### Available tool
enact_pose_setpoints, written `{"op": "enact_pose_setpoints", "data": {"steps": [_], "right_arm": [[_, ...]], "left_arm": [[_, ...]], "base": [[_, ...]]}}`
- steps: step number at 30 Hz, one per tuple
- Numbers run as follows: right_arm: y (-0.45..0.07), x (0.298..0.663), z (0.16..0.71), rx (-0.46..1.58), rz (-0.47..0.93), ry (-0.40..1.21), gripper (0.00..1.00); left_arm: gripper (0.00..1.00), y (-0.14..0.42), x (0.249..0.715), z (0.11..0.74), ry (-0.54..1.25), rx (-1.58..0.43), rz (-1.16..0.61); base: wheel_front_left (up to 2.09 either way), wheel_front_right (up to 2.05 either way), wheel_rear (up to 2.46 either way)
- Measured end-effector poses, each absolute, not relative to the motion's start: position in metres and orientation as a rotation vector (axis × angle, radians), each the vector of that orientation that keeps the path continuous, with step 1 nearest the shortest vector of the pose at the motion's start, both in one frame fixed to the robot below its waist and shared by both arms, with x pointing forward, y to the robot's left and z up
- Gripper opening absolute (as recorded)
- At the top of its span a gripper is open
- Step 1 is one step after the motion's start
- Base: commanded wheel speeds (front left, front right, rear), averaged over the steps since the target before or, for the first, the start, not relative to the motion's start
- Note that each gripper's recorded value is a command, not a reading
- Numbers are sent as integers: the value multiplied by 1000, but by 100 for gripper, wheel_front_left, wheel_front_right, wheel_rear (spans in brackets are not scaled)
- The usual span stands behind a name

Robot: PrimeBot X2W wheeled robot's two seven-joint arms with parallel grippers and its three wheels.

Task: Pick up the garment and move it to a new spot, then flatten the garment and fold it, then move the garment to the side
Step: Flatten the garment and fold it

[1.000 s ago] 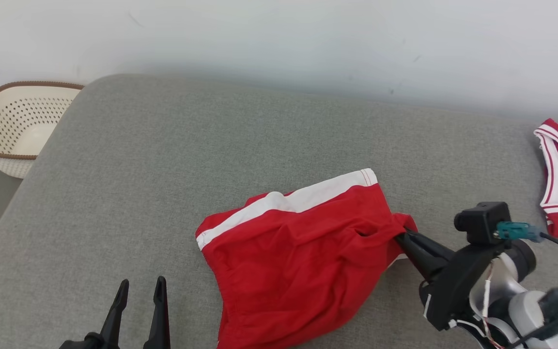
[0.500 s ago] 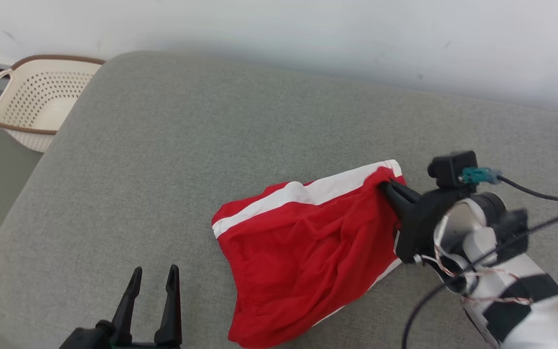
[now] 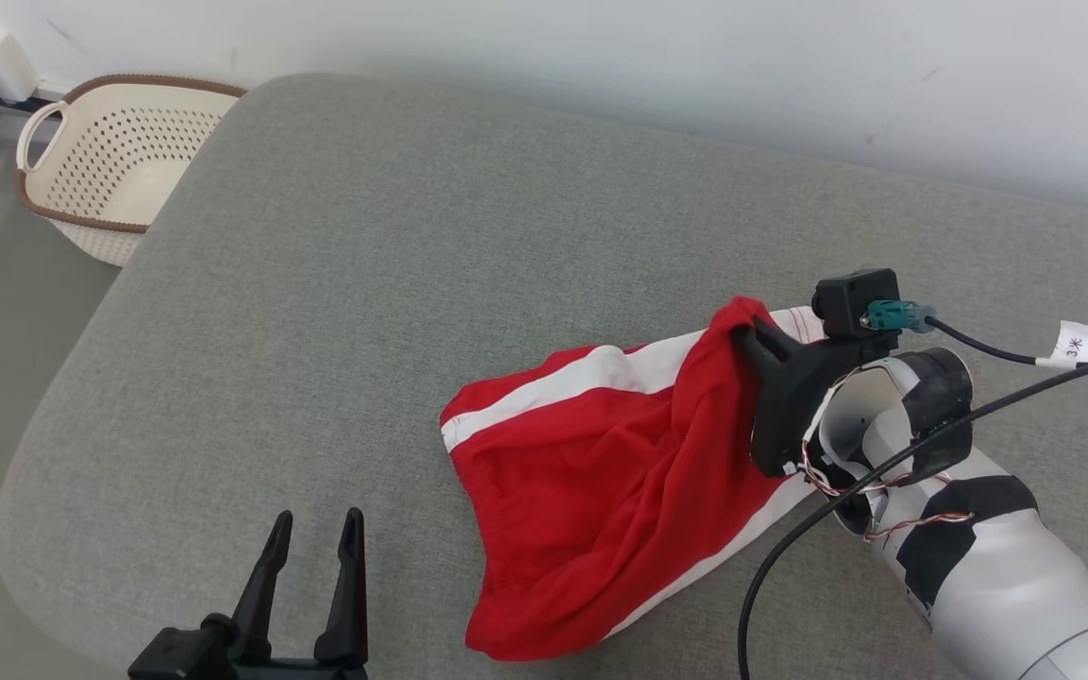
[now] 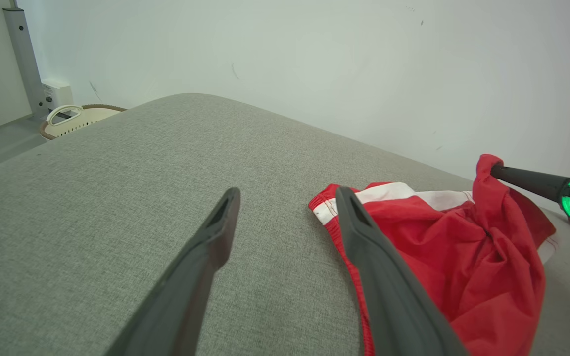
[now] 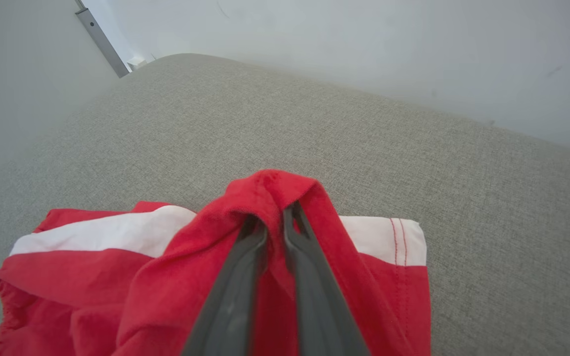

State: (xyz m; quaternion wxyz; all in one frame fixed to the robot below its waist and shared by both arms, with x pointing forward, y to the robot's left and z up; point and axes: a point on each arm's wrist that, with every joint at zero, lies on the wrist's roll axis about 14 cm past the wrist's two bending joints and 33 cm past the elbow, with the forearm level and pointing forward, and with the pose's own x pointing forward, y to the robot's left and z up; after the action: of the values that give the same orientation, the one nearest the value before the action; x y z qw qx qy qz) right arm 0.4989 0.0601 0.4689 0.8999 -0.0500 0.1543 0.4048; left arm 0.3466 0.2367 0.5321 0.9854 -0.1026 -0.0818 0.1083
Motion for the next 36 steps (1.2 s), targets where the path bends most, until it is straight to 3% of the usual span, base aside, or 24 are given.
{"op": "enact_pose_setpoints", "data": {"steps": [23, 36], "right_arm": [[-12, 500, 533, 83, 694, 11, 100], [-32, 446, 539, 164, 650, -96, 100]], "left_arm": [[100, 216, 360, 541, -193, -212, 140], [100, 212, 349, 540, -189, -196, 126]], "base": [[0, 0, 0], [0, 0, 0]]}}
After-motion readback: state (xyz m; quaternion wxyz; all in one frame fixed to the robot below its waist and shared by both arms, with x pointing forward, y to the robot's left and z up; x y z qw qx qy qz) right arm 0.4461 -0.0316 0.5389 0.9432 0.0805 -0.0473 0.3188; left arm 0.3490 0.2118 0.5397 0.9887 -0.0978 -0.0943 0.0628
